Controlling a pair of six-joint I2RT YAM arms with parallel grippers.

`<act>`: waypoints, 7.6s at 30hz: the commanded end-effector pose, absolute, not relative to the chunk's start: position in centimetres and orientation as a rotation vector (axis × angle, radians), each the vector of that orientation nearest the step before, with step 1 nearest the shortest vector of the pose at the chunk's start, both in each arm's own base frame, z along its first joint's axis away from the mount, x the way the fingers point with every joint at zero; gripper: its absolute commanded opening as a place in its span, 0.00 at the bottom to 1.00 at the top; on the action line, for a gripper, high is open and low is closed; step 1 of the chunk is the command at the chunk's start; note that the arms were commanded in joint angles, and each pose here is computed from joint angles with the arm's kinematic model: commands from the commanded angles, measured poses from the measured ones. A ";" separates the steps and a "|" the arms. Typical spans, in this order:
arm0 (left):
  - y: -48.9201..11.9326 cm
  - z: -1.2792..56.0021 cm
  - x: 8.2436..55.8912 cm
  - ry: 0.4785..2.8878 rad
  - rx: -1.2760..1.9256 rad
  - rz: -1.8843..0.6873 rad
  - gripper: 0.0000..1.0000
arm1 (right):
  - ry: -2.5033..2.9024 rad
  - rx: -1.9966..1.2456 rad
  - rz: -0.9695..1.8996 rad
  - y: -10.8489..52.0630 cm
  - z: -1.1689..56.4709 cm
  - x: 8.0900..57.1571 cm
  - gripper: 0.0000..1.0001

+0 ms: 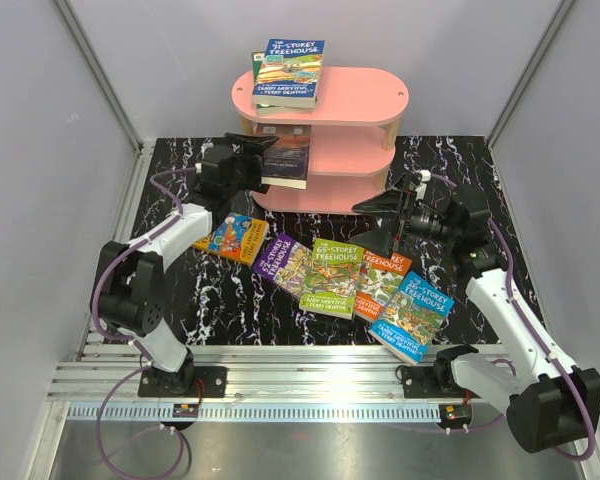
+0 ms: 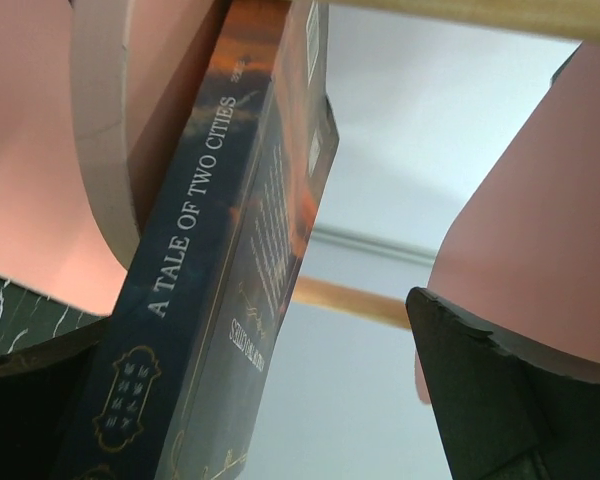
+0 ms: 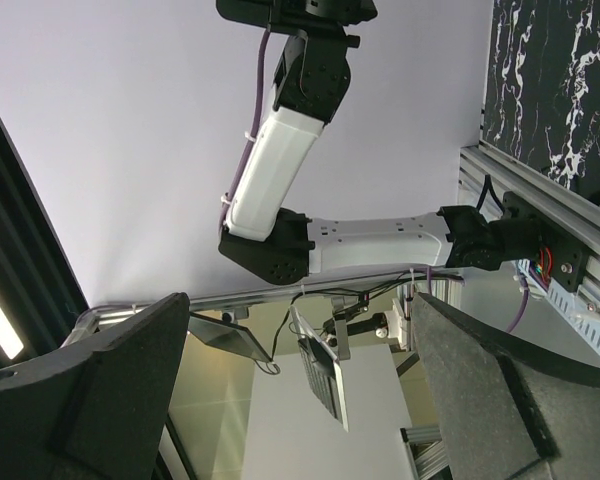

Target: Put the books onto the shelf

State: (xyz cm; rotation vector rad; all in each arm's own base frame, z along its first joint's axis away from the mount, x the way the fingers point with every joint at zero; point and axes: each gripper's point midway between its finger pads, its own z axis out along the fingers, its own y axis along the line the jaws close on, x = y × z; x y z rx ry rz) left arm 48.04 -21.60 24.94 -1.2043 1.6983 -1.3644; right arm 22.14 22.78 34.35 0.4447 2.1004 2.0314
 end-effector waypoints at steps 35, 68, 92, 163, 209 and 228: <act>-21.5 25.7 48.4 1.884 -1.137 -1.423 0.99 | 2.065 0.380 2.011 22.5 35.1 21.7 1.00; -22.8 25.9 55.3 1.791 -1.358 -1.433 0.99 | 2.076 0.357 2.014 22.6 34.8 23.2 1.00; -19.2 30.9 53.9 1.145 -1.180 -1.961 0.99 | 2.067 0.394 2.035 22.5 34.2 23.2 1.00; -30.3 6.0 21.7 2.735 -0.083 -1.021 0.99 | 2.807 0.401 1.095 20.4 9.3 18.7 0.00; -31.7 22.5 23.5 2.145 -0.259 -1.562 0.09 | 2.302 0.364 1.795 24.8 26.9 19.6 0.00; -26.7 35.3 29.7 1.731 -0.069 -1.706 0.00 | 2.357 0.148 1.443 21.9 30.7 17.7 1.00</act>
